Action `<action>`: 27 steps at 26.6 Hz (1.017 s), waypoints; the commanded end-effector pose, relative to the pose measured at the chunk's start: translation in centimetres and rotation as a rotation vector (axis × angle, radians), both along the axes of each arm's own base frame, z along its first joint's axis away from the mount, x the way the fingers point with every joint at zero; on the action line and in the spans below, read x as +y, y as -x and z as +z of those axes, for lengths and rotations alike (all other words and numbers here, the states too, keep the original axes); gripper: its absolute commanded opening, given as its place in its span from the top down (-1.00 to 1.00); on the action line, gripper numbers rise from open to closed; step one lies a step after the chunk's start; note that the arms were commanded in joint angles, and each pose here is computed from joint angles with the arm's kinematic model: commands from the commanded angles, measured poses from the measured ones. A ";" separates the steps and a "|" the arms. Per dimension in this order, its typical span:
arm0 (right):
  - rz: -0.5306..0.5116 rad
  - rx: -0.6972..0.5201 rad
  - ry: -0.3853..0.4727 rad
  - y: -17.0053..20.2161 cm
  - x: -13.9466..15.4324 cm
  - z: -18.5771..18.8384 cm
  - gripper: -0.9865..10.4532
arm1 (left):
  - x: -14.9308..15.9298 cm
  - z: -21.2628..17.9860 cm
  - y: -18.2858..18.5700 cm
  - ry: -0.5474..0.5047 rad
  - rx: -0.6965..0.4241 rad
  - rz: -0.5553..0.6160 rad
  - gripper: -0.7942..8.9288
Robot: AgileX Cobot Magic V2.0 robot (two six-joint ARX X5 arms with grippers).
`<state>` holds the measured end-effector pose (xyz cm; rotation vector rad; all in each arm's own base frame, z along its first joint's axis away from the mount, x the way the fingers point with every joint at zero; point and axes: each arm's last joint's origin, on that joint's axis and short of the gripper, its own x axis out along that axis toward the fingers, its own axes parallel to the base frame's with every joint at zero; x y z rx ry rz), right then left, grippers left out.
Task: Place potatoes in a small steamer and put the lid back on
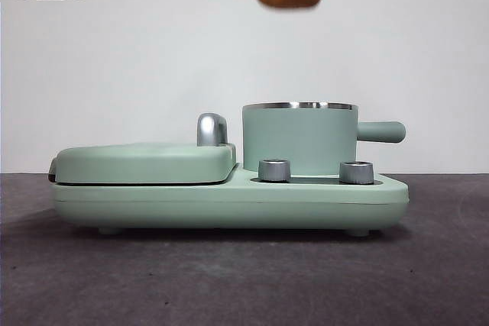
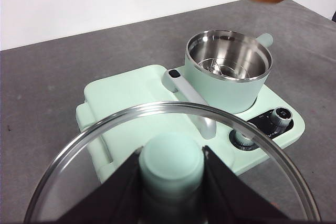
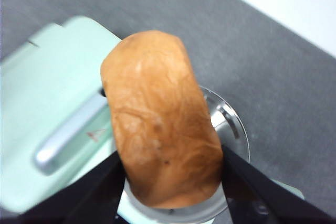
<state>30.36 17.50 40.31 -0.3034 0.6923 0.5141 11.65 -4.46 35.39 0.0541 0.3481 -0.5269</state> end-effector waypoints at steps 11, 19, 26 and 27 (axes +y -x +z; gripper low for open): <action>-0.010 0.157 0.084 -6.2 0.7 -6.9 0.42 | -0.1 0.6 -0.3 0.012 -0.028 -0.001 0.81; -0.006 0.247 0.117 -7.6 1.1 -10.0 0.42 | -0.2 0.6 -0.4 0.011 -0.023 -0.001 0.81; -0.017 0.324 0.151 -8.1 0.7 -11.7 0.42 | -0.2 0.6 -0.4 0.011 -0.024 -0.001 0.81; -0.017 0.330 0.155 -8.2 0.7 -11.9 0.42 | -0.2 0.6 -0.4 0.011 -0.024 -0.001 0.81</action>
